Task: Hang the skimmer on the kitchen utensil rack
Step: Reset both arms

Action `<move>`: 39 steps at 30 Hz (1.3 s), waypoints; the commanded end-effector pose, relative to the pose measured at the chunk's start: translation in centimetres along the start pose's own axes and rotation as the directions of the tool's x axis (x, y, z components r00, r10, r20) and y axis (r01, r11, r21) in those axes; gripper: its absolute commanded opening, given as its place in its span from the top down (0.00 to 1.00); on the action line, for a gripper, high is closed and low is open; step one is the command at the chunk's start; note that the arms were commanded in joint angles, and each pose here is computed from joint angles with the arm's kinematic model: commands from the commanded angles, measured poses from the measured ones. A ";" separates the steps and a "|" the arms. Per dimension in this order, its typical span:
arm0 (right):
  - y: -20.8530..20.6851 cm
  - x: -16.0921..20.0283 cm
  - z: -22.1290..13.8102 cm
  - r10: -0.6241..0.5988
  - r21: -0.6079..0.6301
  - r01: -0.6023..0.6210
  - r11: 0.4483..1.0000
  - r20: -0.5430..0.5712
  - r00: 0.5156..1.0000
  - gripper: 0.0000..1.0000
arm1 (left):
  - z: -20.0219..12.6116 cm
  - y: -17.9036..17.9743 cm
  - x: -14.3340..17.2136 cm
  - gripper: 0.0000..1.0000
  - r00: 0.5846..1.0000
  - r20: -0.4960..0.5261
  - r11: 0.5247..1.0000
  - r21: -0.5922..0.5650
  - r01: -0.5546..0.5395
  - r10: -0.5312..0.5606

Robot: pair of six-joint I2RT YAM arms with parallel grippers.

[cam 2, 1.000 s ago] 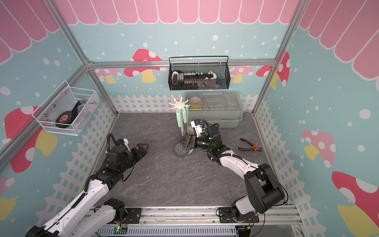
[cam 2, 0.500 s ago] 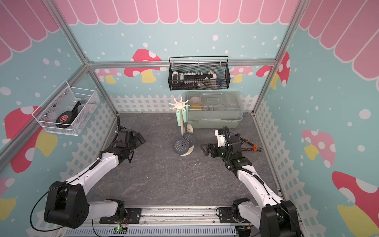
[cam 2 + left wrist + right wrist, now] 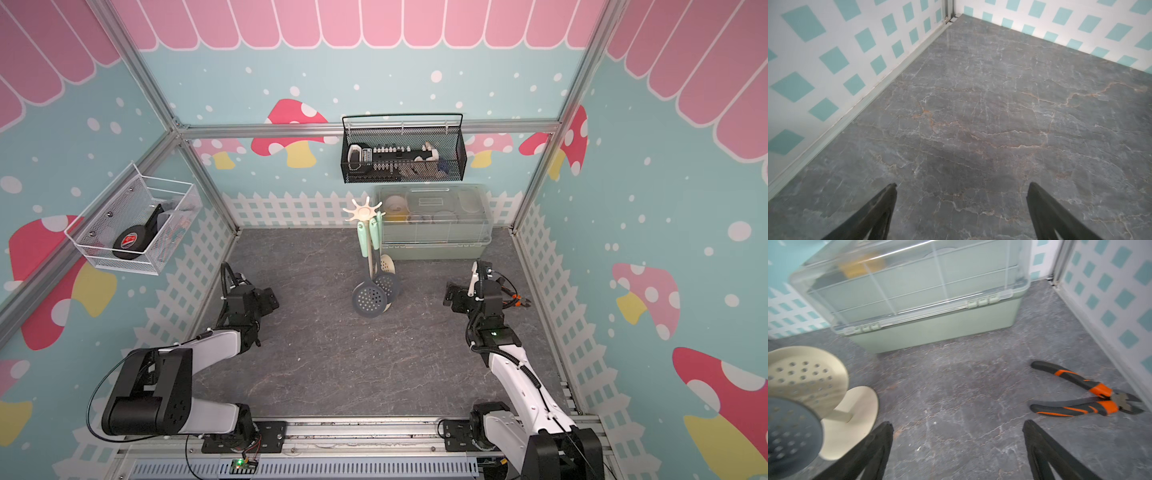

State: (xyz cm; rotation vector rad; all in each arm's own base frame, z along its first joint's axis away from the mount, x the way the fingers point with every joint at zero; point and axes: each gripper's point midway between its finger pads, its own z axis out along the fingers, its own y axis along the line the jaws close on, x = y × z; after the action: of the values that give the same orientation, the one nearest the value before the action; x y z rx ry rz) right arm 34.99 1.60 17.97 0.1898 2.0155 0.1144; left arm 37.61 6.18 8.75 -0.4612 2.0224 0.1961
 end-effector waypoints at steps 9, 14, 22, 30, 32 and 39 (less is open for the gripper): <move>-5.1 -0.3 3.5 -0.266 0.192 0.247 0.950 0.078 0.961 0.01 | 0.0 -4.6 -3.6 0.03 0.979 0.176 0.974 0.180 -0.139 0.107; -5.2 1.2 5.1 -0.272 0.171 0.255 0.952 0.083 0.959 0.01 | -0.6 -4.3 -2.7 0.01 0.966 0.240 0.976 0.171 -0.135 0.091; -6.1 4.4 6.3 -0.255 0.200 0.222 0.954 0.157 0.954 0.02 | -0.6 -4.5 -2.6 0.01 0.966 0.237 0.976 0.159 -0.147 0.107; -6.0 4.4 6.6 -0.264 0.205 0.233 0.951 0.135 0.955 0.01 | -0.6 -4.6 -2.7 0.01 0.965 0.237 0.976 0.161 -0.149 0.108; -6.0 4.4 6.6 -0.264 0.204 0.233 0.951 0.140 0.954 0.01 | -0.6 -4.6 -2.7 0.01 0.965 0.237 0.976 0.160 -0.150 0.109; -6.0 4.5 6.6 -0.264 0.204 0.234 0.951 0.137 0.955 0.01 | -0.5 -4.6 -2.7 0.01 0.966 0.235 0.976 0.160 -0.149 0.109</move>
State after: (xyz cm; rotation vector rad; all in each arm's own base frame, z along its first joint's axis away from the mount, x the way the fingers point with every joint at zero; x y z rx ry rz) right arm 37.98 -3.46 8.78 0.0587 1.9184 -0.2281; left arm 39.88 2.32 10.90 -0.2065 1.8563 0.1127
